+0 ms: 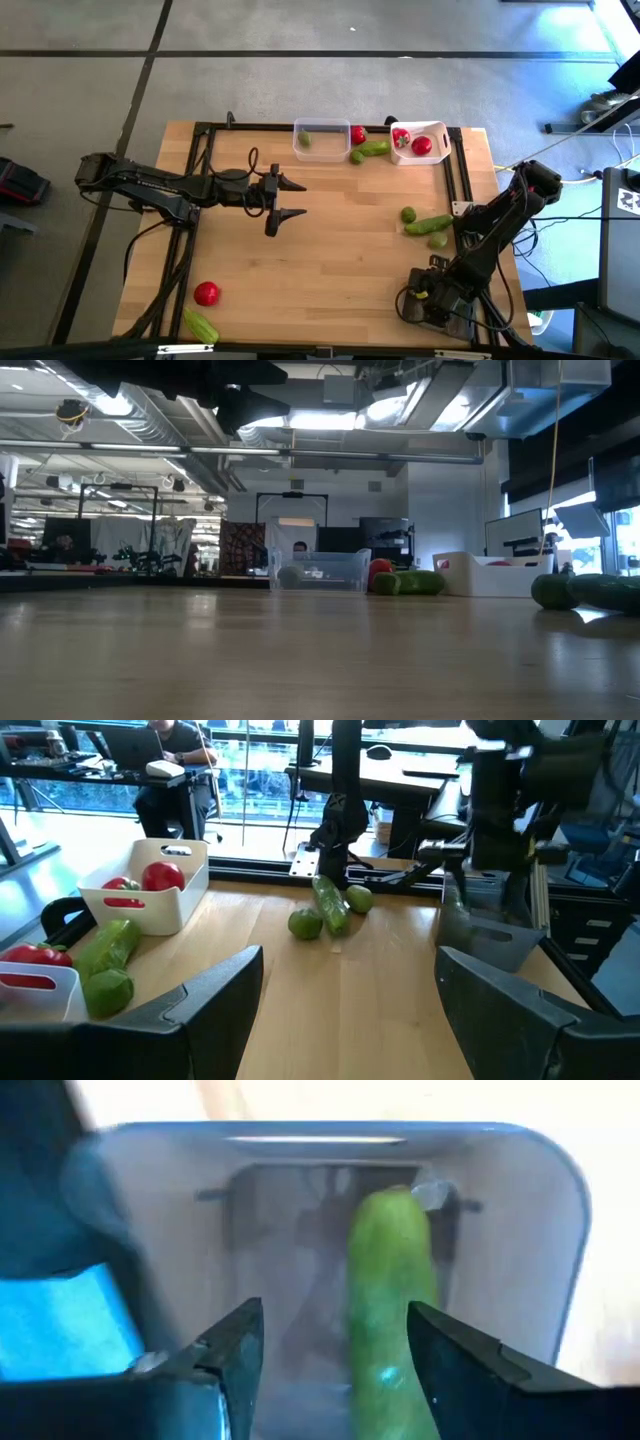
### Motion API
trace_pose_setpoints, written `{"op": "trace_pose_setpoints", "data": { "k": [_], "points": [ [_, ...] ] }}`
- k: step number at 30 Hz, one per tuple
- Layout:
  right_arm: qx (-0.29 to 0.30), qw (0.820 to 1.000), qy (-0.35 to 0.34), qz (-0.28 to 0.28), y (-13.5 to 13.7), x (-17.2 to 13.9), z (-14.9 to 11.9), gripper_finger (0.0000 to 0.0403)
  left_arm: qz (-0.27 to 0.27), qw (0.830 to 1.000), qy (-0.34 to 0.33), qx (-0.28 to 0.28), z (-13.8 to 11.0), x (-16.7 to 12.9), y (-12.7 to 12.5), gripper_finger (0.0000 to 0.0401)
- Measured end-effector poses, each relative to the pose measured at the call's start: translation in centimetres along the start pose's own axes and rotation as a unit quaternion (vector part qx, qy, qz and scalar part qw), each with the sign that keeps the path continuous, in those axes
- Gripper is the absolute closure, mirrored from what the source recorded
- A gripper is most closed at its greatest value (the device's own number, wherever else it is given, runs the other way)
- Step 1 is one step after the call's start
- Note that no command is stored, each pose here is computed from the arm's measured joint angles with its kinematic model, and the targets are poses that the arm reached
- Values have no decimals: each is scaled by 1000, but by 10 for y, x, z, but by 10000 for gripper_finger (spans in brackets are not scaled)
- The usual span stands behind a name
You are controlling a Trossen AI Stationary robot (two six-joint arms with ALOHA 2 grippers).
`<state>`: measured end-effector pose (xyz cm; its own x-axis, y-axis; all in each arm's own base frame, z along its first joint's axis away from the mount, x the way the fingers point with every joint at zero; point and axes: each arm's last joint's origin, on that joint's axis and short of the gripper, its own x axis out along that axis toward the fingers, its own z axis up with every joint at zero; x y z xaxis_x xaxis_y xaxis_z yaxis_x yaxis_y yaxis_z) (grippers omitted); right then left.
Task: Sort produce into baskets
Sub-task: Put the green cucumber into the black bin
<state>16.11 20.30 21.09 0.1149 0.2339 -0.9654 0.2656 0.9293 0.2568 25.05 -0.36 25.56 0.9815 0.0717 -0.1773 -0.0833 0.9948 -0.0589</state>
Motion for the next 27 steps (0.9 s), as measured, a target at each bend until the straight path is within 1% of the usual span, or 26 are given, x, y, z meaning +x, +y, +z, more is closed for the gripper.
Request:
{"op": "trace_pose_setpoints", "data": {
  "k": [3, 5, 6, 10, 13, 15, 20, 22, 27],
  "points": [
    [0, 1000, 6, 0, 7, -21, 4, 185, 0, 1000, 0, -1, 0, 0, 0, 109],
    [-9, 1000, -12, 0, 12, -37, 12, 185, 0, 1000, 0, -1, 0, 0, 0, 109],
    [-15, 999, -26, -9, 13, -44, 15, 185, 0, 1000, 0, -1, 0, 0, 0, 109],
    [-43, 993, -85, -64, 10, -66, 25, 185, 0, 1000, 3, -5, -1, 0, 0, 109],
    [-54, 984, -99, -137, -4, -71, 30, 185, 0, 1000, 3, -6, -1, 0, 0, 109],
    [-59, 977, -91, -181, -15, -70, 33, 185, 0, 1000, 3, -7, -1, 0, 0, 109],
    [-70, 961, -24, -265, -48, -57, 42, 185, 0, 1000, 8, -10, -2, 0, 0, 109],
    [-79, 955, 1, -285, -60, -49, 45, 184, 1, 1000, 12, -10, -2, 0, 0, 109],
    [-85, 945, 61, -309, -92, -31, 53, 184, 1, 1000, 14, -12, -3, 0, 0, 109]
  ]
}}
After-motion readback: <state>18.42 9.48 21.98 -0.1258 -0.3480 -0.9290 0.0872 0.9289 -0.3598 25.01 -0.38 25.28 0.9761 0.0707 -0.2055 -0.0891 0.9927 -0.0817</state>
